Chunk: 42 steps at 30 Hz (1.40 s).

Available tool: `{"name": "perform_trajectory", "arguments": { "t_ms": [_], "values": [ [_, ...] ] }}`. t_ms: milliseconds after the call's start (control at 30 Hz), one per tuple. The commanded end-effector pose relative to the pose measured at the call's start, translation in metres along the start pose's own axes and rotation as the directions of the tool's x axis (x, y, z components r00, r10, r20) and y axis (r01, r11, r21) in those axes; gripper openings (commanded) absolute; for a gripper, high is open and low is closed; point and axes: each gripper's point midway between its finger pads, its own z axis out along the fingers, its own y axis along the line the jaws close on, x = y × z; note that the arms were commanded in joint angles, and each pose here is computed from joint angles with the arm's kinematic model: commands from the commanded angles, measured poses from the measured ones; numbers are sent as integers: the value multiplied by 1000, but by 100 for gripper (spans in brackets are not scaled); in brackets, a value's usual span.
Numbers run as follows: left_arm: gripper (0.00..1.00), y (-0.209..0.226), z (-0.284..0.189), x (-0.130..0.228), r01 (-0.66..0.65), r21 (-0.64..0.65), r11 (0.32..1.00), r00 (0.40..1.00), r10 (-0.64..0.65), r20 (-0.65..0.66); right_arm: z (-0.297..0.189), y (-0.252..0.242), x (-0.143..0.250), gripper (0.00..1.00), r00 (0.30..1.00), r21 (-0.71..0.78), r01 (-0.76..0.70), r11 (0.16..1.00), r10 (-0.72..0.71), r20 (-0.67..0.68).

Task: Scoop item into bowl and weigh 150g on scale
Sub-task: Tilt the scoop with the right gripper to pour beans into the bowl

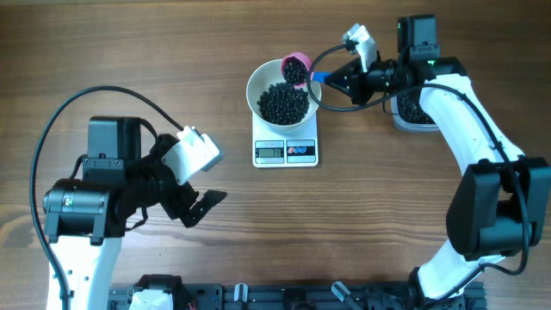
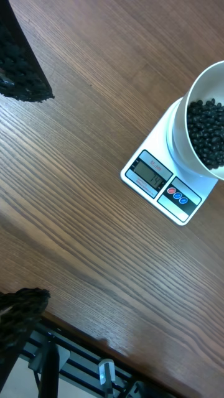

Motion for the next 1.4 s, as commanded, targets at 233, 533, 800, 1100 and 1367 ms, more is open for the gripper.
{"name": "perform_trajectory", "arguments": {
  "t_ms": [233, 533, 800, 1100, 1367],
  "values": [
    [100, 1, -4, -6, -36, -10, 999, 999, 37, 15, -11, 5, -23, 4, 992, 58, 121, 991, -123, 37],
    [100, 1, -4, -6, -36, -10, 999, 999, 37, 15, -22, 11, -29, 4, 978, 125, 207, 970, -208, 1],
    [100, 1, -4, -6, -36, -10, 999, 999, 37, 15, -27, 25, -30, 4, 961, 194, 276, 941, -266, -76],
    [100, 1, -4, -6, -36, -10, 999, 999, 37, 15, -32, 28, -29, 4, 940, 257, 334, 907, -303, -155],
    [100, 1, -4, -6, -36, -10, 999, 999, 37, 15, -31, 48, -31, 4, 957, 209, 284, 936, -264, -119]
  ]
}}
